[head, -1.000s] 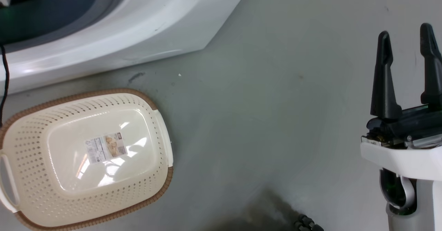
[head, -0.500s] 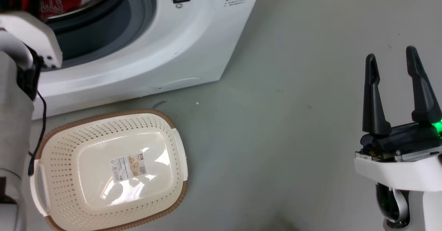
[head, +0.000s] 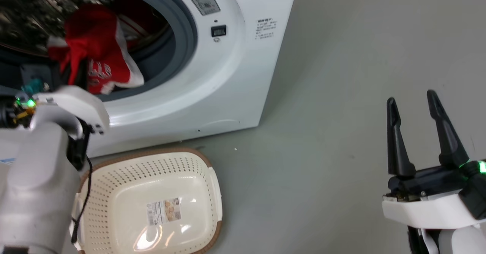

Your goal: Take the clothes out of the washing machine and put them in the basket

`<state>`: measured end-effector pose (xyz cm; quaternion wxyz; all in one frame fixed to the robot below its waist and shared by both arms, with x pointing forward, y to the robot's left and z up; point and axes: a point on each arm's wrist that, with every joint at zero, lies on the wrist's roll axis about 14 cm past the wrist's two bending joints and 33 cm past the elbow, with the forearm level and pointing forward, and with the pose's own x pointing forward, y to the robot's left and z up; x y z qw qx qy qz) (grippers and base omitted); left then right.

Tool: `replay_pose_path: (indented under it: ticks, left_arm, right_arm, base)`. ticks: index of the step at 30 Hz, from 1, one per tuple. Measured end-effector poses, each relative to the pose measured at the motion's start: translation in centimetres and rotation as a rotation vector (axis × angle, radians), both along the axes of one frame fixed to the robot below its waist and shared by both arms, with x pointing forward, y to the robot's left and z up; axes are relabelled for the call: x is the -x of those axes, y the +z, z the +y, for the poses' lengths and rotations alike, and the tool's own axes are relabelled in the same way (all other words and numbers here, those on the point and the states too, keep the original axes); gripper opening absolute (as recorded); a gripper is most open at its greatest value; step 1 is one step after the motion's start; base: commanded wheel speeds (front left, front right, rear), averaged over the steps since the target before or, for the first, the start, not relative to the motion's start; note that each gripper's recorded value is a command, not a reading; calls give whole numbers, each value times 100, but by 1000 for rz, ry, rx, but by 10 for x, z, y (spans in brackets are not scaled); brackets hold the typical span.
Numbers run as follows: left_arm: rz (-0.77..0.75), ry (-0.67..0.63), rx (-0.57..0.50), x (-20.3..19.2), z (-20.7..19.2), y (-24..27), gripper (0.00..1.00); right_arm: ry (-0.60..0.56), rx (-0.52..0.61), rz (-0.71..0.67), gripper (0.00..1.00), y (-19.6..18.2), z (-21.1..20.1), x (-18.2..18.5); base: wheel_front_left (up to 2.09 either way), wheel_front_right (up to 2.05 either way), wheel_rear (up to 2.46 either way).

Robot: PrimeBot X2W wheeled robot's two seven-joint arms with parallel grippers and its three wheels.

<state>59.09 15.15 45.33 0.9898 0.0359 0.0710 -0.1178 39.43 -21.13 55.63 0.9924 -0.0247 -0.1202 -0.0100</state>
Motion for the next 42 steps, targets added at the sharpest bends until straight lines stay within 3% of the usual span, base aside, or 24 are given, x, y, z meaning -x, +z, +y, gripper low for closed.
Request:
replay_pose_path:
  ticks: [20, 31, 42]
  left_arm:
    - [-94, -23, 12, 135, -3, 31, 0]
    - [4, -58, 31, 190, -16, 0, 0]
    - [186, -68, 42, 207, -27, -56, 0]
  right_arm:
    - [42, -14, -37, 100, 15, 18, 59]
    - [49, -17, -74, 100, 24, 21, 77]
    - [31, -12, -48, 100, 17, 18, 78]
  base:
    - [0, 0, 0]
    - [0, 0, 0]
    - [0, 0, 0]
